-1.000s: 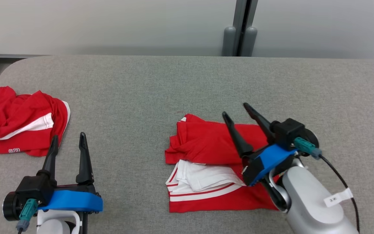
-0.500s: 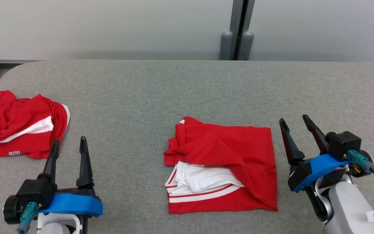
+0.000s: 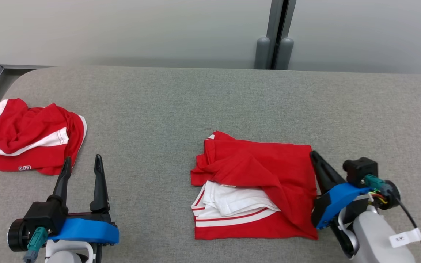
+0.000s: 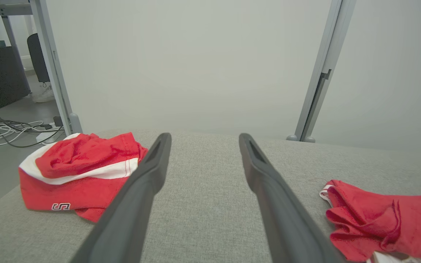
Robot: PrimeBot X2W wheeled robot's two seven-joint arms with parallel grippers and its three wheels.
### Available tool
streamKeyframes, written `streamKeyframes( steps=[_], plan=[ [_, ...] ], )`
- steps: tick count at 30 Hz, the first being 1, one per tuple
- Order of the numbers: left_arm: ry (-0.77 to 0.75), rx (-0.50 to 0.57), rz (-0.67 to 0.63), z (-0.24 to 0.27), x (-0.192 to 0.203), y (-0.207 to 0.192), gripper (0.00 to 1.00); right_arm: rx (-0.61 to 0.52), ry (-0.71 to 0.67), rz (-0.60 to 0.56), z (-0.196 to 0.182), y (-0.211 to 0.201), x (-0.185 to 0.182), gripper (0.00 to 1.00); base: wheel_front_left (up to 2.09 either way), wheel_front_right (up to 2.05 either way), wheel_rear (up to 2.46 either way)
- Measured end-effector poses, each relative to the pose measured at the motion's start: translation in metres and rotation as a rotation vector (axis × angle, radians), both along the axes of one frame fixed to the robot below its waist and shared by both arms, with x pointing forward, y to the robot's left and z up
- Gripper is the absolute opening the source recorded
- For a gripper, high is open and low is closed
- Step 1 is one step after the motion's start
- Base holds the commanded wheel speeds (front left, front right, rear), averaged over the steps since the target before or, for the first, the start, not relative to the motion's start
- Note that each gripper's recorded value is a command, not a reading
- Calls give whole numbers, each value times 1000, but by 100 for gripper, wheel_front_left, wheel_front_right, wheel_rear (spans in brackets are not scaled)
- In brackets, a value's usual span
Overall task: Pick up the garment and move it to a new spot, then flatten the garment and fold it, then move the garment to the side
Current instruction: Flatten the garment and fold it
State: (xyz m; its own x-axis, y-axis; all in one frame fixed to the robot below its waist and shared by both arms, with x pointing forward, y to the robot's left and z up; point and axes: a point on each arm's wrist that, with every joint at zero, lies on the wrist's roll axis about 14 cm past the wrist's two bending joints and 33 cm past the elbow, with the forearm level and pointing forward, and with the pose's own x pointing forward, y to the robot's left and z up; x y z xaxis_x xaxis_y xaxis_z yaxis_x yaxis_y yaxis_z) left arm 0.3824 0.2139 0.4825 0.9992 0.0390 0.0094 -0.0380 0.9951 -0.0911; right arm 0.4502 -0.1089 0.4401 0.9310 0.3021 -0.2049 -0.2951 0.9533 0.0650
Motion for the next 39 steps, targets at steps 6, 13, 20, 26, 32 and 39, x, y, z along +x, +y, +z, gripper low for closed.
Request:
streamKeyframes(
  steps=[6,13,20,26,32,39],
  plan=[
    [4,-2,11,-1,-2,4,100,-10,74,104,-21,39,-7,0,0,0,0],
    [9,-1,33,-2,-7,11,100,-12,146,225,-43,80,-26,0,0,0,0],
    [8,-1,48,-1,-10,16,100,24,156,352,-45,119,-50,0,0,0,0],
    [8,-8,51,-2,-10,16,100,87,166,495,-41,160,-86,0,0,0,0],
    [5,-11,45,-1,-8,14,100,114,188,526,-41,169,-98,0,0,0,0],
    [-4,-9,19,1,-2,5,100,138,87,427,-11,149,-60,0,0,0,0]
  ],
)
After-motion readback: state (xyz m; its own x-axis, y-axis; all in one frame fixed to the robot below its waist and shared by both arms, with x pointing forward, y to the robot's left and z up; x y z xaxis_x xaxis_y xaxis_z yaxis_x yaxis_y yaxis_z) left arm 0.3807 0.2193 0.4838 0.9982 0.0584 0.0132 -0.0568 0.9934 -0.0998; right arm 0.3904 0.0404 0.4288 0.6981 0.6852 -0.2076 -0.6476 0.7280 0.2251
